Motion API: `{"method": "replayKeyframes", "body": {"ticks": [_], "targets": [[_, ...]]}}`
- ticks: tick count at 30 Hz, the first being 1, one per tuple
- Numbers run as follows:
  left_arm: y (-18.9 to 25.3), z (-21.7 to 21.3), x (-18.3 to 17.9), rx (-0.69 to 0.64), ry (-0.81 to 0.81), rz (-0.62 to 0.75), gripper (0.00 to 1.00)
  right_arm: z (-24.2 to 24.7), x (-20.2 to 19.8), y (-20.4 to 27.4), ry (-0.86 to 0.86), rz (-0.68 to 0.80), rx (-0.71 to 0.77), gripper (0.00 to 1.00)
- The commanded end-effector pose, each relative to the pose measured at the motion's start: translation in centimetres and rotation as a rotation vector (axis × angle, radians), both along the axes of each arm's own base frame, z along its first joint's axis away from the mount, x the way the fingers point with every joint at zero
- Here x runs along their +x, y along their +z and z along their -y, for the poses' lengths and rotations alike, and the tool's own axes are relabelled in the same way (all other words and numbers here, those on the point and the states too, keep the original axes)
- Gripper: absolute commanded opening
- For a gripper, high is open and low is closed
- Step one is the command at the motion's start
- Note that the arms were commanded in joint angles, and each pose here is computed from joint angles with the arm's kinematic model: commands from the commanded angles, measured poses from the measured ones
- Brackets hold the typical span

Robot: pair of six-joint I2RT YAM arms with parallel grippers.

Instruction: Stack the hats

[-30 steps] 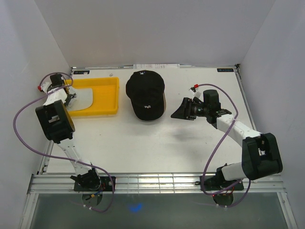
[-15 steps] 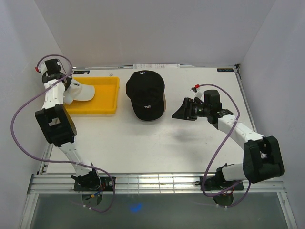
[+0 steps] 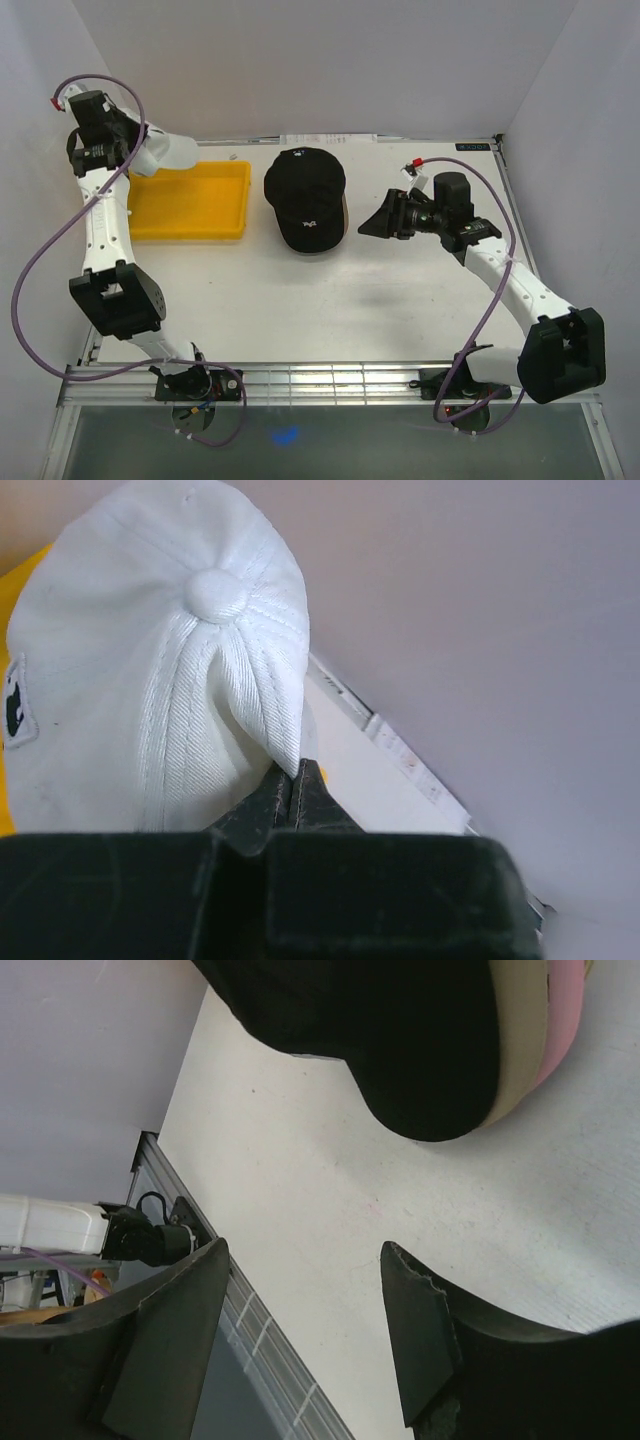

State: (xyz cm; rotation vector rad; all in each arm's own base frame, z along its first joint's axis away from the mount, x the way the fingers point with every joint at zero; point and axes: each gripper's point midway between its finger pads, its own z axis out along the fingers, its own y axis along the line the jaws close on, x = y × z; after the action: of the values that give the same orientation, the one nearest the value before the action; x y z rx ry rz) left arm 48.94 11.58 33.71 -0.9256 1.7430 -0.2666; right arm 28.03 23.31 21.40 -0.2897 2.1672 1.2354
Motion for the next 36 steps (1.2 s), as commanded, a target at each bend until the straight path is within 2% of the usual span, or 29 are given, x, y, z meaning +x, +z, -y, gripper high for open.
{"method": "replayKeyframes", "body": {"ticks": [1,8,17,20,25,28,36], "targets": [[8.9,4.0,-2.8,-0.016,-0.137,0.202,0.0,-0.9,-0.3,4.0,0.04,0.066,0.053,0.68],[15.3,11.7,-7.8,-0.091,-0.378,0.351,0.0,-3.5,-1.4,9.1,0.127,0.113,0.145,0.72],[19.8,20.8,-14.2,-0.197,-0.786,0.448,0.0,-5.9,-0.9,14.6,0.225,0.166,0.275,0.79],[20.4,22.4,-16.4,-0.226,-0.89,0.469,0.0,-6.3,-1.0,16.3,0.251,0.171,0.343,0.81],[19.2,24.4,-19.1,-0.319,-0.997,0.477,0.0,-7.0,-1.0,18.3,0.298,0.177,0.446,0.82],[19.0,25.2,-20.1,-0.335,-1.028,0.477,0.0,-7.2,-1.3,18.6,0.309,0.116,0.504,0.83],[18.6,26.6,-21.7,-0.368,-1.097,0.472,0.0,-7.6,-1.2,17.9,0.308,0.091,0.537,0.85]]}}
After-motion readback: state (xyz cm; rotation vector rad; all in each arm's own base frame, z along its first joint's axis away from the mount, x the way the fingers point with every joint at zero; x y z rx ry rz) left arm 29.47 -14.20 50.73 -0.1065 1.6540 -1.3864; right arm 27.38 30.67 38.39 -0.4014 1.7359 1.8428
